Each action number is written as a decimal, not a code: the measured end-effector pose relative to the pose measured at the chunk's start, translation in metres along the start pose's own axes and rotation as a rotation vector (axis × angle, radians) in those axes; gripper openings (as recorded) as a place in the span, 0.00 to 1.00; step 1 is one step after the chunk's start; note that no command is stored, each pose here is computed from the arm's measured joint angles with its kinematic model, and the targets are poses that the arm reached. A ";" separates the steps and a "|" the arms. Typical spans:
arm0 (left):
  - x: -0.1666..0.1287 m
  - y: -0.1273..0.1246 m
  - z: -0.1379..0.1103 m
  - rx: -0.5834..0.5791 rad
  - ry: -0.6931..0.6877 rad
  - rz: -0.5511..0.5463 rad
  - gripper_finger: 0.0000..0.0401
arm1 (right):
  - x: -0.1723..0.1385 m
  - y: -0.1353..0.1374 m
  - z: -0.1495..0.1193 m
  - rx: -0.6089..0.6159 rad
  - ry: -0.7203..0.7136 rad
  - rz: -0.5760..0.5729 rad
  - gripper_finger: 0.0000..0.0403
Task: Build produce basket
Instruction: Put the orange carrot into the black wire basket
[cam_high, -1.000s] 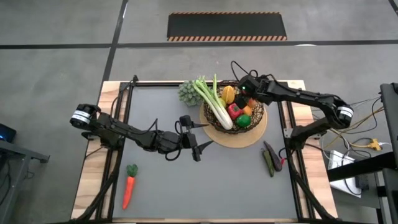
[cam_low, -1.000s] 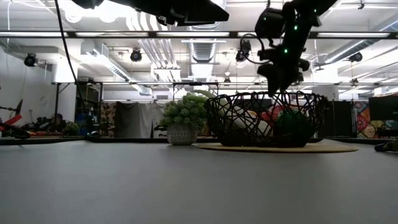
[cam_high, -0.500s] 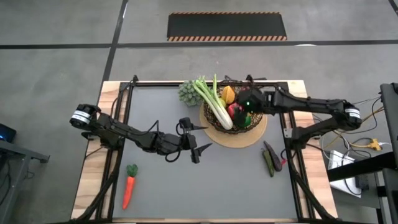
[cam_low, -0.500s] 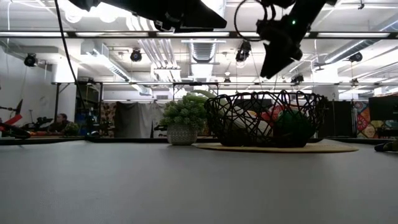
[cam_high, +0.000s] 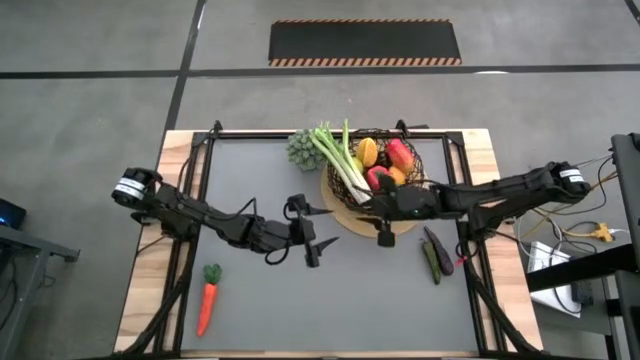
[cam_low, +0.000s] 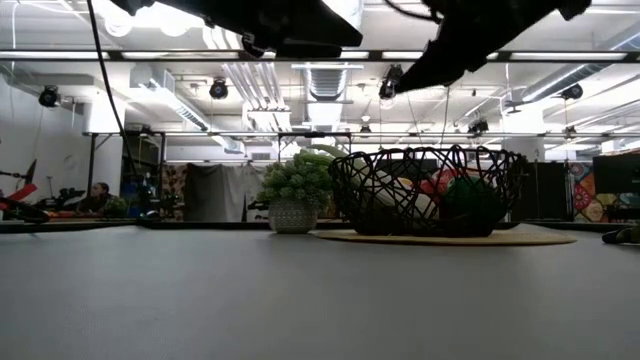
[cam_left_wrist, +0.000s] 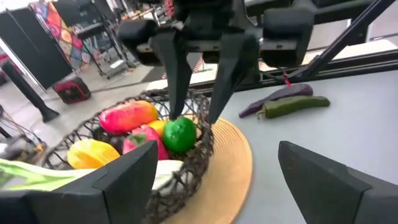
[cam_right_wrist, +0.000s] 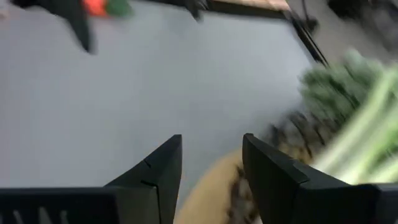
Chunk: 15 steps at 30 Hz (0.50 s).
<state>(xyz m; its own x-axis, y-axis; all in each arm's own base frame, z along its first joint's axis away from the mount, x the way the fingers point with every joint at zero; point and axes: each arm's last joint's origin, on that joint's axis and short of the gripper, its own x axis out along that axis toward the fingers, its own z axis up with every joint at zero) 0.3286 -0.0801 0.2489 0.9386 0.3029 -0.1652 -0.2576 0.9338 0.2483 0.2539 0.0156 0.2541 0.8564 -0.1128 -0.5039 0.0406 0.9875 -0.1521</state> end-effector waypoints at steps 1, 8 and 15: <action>-0.001 -0.001 0.000 -0.009 0.005 -0.004 0.78 | -0.001 0.002 -0.001 -0.015 -0.032 0.025 0.38; -0.008 -0.014 -0.011 -0.185 0.136 -0.048 0.78 | -0.009 0.008 -0.021 -0.106 -0.235 0.168 0.34; -0.024 -0.020 -0.019 -0.443 0.565 -0.075 0.78 | -0.014 0.011 -0.046 -0.194 -0.388 0.213 0.30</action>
<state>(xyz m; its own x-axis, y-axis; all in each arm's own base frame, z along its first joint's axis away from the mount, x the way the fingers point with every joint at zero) 0.3064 -0.1023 0.2294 0.7264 0.1758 -0.6645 -0.3786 0.9092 -0.1733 0.2184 0.0230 0.2207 0.9656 0.1750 -0.1924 -0.2214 0.9413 -0.2547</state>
